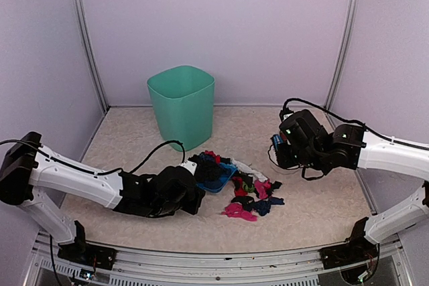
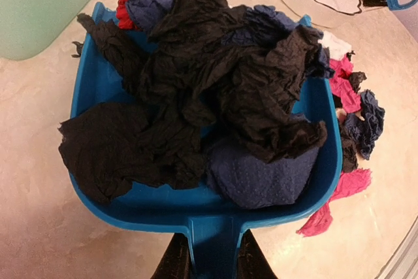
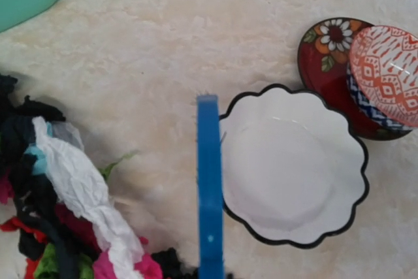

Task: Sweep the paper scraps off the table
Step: Sweep the paper scraps into the dustpan, then dump the paper scraps in the dustpan into the trash bin, then sweep the paper scraps at the center of the board, then sweep the paper scraps into the dustpan.

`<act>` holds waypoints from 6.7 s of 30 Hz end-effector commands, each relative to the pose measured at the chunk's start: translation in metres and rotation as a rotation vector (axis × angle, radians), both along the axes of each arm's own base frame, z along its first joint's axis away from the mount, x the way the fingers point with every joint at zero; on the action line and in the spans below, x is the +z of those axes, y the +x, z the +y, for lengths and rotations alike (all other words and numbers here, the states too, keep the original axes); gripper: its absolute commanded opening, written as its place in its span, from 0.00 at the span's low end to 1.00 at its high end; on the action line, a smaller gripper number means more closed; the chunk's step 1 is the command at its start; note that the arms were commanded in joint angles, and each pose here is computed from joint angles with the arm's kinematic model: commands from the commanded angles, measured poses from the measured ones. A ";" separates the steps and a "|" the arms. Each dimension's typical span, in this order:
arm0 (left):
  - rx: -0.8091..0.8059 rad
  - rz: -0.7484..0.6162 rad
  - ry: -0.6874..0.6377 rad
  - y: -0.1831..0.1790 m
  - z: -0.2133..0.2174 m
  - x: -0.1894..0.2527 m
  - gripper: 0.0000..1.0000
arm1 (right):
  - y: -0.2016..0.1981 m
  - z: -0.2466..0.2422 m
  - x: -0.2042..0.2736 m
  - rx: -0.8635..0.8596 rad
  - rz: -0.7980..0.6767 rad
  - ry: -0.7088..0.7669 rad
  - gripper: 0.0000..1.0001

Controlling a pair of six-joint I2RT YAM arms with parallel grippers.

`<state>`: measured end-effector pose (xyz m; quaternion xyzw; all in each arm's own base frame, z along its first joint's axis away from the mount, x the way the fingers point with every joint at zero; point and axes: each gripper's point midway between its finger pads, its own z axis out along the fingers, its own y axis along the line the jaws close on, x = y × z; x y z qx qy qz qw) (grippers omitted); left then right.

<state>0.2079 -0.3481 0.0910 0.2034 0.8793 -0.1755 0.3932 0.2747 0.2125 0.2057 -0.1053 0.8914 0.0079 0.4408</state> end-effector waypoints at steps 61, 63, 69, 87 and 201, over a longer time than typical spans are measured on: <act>-0.296 0.549 -1.364 0.201 0.082 0.325 0.00 | 0.006 0.009 0.012 0.022 -0.064 0.169 0.00; -0.285 0.550 -1.389 0.204 0.083 0.327 0.00 | 0.006 0.010 0.012 0.022 -0.061 0.174 0.00; -0.302 0.486 -1.348 0.200 0.084 0.338 0.00 | 0.006 0.028 0.027 0.082 -0.071 0.257 0.00; -0.179 0.198 -0.878 0.122 0.094 0.288 0.00 | 0.040 0.179 0.056 0.251 0.082 0.896 0.00; -0.449 0.325 0.316 -0.105 -0.004 -0.055 0.00 | -0.036 0.016 -0.085 0.109 0.371 -0.261 0.00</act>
